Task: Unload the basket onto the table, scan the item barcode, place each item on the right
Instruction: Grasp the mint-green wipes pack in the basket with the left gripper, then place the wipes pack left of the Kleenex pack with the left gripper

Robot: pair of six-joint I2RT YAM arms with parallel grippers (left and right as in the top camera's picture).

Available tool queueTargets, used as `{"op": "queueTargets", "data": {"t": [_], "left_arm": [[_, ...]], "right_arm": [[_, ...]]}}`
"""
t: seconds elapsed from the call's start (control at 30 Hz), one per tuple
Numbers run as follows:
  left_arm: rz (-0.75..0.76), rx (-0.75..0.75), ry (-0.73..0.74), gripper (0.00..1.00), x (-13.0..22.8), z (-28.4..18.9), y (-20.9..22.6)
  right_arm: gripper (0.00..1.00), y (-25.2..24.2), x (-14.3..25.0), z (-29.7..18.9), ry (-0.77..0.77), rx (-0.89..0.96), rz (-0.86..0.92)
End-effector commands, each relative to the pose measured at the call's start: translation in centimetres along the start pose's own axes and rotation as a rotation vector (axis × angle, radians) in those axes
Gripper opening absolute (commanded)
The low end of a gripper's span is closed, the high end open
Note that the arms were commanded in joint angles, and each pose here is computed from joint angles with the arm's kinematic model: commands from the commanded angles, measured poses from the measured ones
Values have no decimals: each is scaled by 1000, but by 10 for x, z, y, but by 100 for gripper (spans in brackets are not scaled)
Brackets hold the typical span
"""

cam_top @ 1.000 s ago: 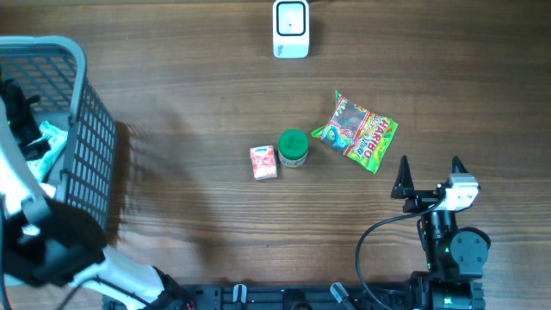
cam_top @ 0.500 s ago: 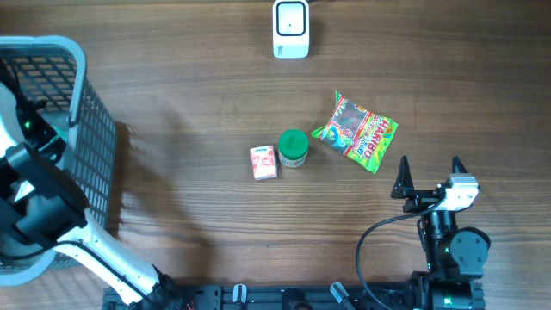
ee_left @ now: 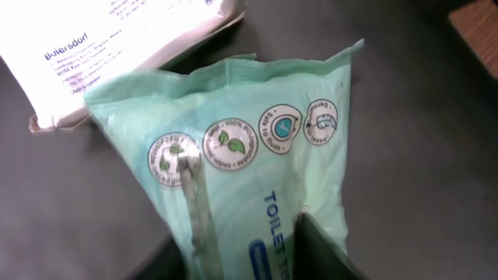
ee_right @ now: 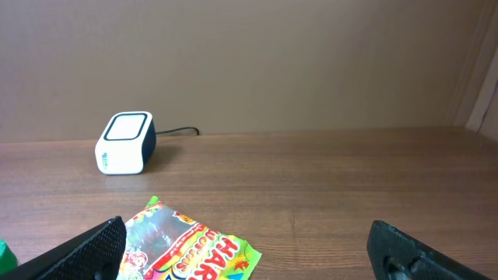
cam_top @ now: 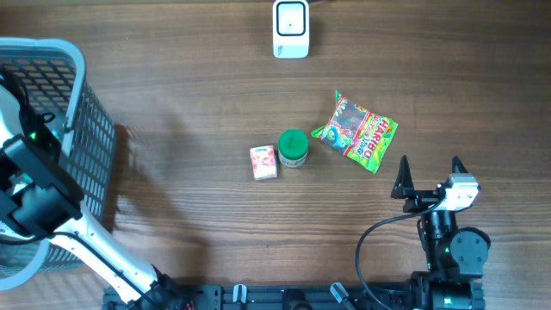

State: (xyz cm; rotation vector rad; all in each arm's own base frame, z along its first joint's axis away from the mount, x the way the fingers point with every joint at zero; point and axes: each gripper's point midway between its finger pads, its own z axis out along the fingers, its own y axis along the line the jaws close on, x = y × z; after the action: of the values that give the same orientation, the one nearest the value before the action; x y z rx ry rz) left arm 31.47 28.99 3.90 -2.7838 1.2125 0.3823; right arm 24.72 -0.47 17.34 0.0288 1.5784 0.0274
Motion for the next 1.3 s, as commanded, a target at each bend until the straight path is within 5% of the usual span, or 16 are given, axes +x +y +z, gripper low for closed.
{"op": "queueTargets", "data": {"t": [0.0,0.23,0.37,0.47,0.53,0.67,0.77,1.0,1.27], "left_arm": [[124,-41,8,16,-3,1,13],[100,402,10,16,-50,-174,7],[60,777,57,18,-79,-311,61],[192,990,225,18,-44,-379,121],[414,1057,268,18,-3,-400,153],[914,880,178,18,93,-361,220],[1136,712,64,20,144,-307,249],[1269,401,-45,24,240,-148,281],[1352,342,-25,20,281,-89,289]], "right_arm": [[100,2,-1,0,-7,-11,-10],[100,2,-1,0,-7,-11,-9],[100,2,-1,0,-7,-11,-9],[100,2,-1,0,-7,-11,-9],[100,2,-1,0,-7,-11,-9],[100,2,-1,0,-7,-11,-9],[100,2,-1,0,-7,-11,-9],[99,2,-1,0,-7,-11,-9],[100,2,-1,0,-7,-11,-9]]}}
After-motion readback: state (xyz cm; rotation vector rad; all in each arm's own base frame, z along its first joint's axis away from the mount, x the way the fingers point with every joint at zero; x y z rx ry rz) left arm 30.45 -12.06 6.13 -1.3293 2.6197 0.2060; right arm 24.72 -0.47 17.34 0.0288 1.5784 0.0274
